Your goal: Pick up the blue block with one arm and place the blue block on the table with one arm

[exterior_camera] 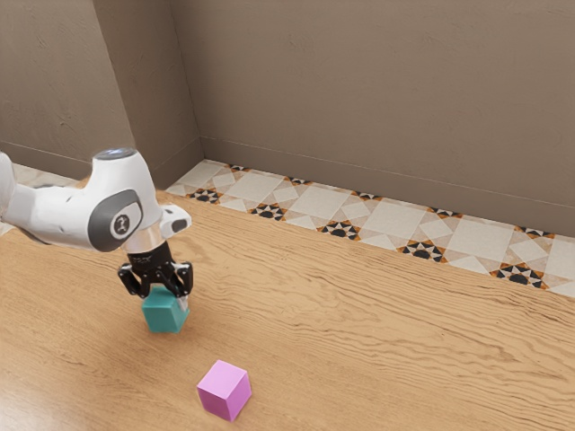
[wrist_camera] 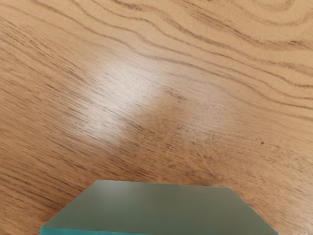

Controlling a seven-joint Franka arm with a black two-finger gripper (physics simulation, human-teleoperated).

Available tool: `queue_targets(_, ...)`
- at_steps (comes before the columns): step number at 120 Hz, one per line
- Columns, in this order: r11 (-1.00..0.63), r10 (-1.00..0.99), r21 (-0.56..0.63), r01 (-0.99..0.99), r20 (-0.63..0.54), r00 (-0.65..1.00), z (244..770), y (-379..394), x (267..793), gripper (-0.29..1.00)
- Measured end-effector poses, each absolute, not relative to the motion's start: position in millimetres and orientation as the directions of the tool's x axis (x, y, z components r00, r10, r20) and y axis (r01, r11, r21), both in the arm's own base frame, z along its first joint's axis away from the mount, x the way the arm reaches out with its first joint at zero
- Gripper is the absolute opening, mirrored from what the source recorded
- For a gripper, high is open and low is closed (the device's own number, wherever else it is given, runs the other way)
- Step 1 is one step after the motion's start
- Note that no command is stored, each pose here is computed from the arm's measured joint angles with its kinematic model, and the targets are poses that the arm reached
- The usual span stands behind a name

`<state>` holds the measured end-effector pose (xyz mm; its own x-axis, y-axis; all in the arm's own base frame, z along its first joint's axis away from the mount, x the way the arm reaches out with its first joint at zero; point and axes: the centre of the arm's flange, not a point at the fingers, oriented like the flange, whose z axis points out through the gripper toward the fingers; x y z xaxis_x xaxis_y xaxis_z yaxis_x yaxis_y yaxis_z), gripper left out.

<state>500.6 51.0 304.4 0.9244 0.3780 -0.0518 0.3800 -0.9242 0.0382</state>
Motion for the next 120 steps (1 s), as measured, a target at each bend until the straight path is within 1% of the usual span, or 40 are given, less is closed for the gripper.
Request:
queue_targets(19,-0.961,0.273,0.034,0.276,-0.075,0.959,291.2,17.2,502.2,0.40)
queue_targets(42,-0.966,0.252,0.037,0.255,-0.077,0.965,289.0,23.3,501.9,0.57)
queue_targets(56,-0.969,0.242,0.038,0.245,-0.067,0.968,293.4,26.2,503.1,0.63)
queue_targets(66,-0.972,0.233,0.035,0.234,-0.029,0.972,310.9,26.3,507.6,0.65)
queue_targets(75,-0.974,0.227,0.024,0.226,0.055,0.972,357.2,26.6,516.9,0.67)
queue_targets(82,-0.976,0.217,0.008,0.218,0.149,0.965,423.3,24.1,527.7,0.68)
queue_targets(85,-0.980,0.194,0.002,0.197,0.178,0.965,449.7,11.8,532.5,0.68)
queue_targets(89,-0.991,0.128,-0.008,0.132,0.202,0.971,477.1,-25.5,534.9,0.68)
queue_targets(95,-1.000,0.010,-0.019,0.014,0.209,0.978,504.8,-90.4,529.3,0.69)
queue_targets(100,-0.998,-0.065,-0.026,-0.061,0.193,0.979,518.5,-122.9,522.2,0.69)
queue_targets(107,-0.992,-0.125,-0.034,-0.121,0.164,0.979,541.2,-137.2,517.6,0.69)
queue_targets(113,-0.986,-0.165,-0.041,-0.161,0.161,0.973,577.8,-142.3,516.0,0.69)
queue_targets(120,-0.981,-0.194,-0.050,-0.189,0.131,0.972,606.3,-141.0,509.9,0.70)
